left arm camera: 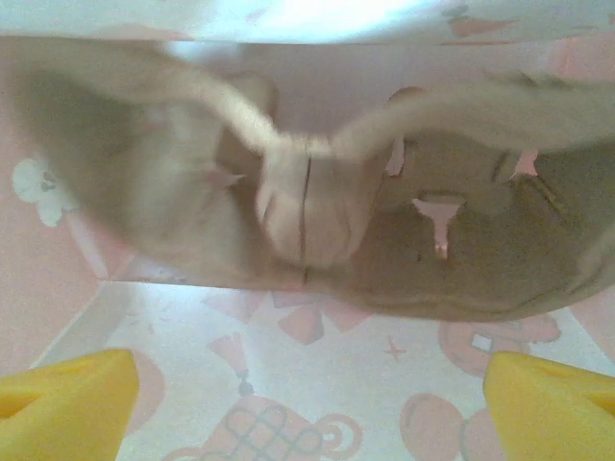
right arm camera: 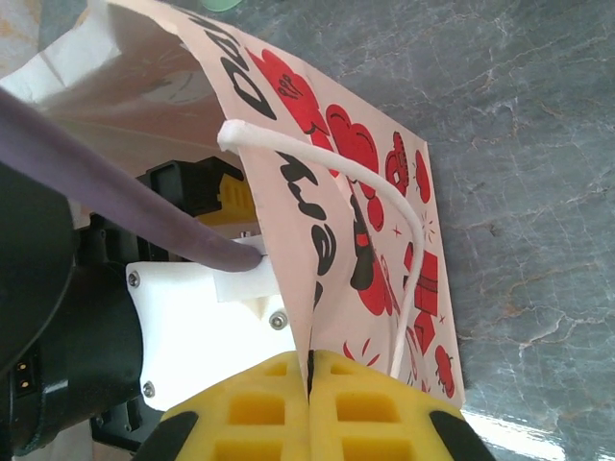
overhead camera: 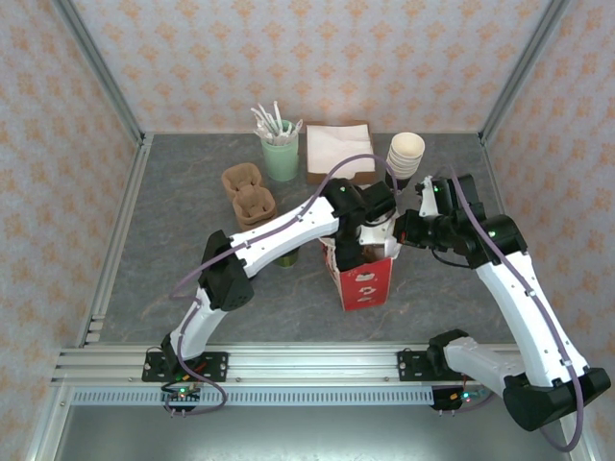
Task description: Pack the takeout coffee
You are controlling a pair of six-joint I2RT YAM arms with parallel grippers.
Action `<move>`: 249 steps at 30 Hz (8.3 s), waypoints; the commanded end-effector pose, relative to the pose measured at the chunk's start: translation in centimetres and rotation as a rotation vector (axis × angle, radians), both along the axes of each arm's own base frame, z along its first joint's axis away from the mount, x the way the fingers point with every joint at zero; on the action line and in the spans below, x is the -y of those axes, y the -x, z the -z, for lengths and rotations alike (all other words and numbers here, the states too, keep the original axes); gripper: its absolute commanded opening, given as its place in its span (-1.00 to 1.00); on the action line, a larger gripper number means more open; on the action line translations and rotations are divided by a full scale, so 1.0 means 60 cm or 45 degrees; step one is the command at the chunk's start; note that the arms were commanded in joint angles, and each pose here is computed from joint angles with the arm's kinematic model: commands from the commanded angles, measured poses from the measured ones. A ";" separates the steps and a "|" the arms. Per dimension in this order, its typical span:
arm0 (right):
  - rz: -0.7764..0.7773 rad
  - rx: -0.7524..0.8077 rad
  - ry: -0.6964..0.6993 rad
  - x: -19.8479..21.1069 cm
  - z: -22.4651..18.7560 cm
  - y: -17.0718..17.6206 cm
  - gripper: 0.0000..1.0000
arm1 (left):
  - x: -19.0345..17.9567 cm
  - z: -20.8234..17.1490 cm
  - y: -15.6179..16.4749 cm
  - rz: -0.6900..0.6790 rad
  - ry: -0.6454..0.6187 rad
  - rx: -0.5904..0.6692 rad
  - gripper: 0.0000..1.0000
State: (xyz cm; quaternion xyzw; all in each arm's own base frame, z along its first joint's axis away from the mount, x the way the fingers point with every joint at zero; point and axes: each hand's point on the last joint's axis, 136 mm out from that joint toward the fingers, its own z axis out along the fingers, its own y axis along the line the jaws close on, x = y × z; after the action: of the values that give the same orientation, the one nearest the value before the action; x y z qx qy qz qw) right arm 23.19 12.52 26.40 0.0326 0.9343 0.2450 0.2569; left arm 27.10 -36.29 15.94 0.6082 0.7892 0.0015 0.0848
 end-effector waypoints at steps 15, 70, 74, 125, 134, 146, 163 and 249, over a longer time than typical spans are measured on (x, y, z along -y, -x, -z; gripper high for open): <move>0.022 -0.041 0.035 0.006 0.014 0.003 -1.00 | 0.013 -0.150 0.012 -0.020 0.321 0.125 0.89; 0.169 -0.043 0.049 0.024 0.018 -0.016 -0.89 | -0.032 -0.432 -0.073 -0.644 0.977 0.499 0.86; 0.190 -0.028 0.039 0.026 0.011 -0.021 -0.45 | -0.083 -0.466 -0.080 -0.765 1.024 0.587 0.86; 0.276 -0.024 0.075 0.032 -0.010 -0.111 0.36 | -0.492 -0.187 -0.109 -1.804 0.776 0.965 1.00; 0.290 -0.062 0.104 0.035 -0.004 -0.135 0.30 | -0.498 -0.113 -0.071 -1.838 0.761 0.689 1.00; 0.185 -0.161 0.141 0.008 0.036 -0.187 -0.16 | -0.486 -0.096 -0.120 -1.818 0.747 0.595 1.00; 0.177 -0.033 0.099 -0.009 -0.019 -0.246 -0.05 | -0.457 -0.138 -0.139 -1.667 0.830 0.584 1.00; 0.187 -0.059 0.218 0.034 -0.111 -0.038 0.14 | -0.275 0.012 -0.053 -1.878 0.139 0.040 0.94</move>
State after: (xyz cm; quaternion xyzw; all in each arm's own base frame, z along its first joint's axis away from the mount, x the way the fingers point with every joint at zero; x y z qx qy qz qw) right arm 25.04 10.35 33.25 0.0933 0.9523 0.1427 0.2530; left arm 30.29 -19.88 14.97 -0.0741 0.9918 0.0331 0.0983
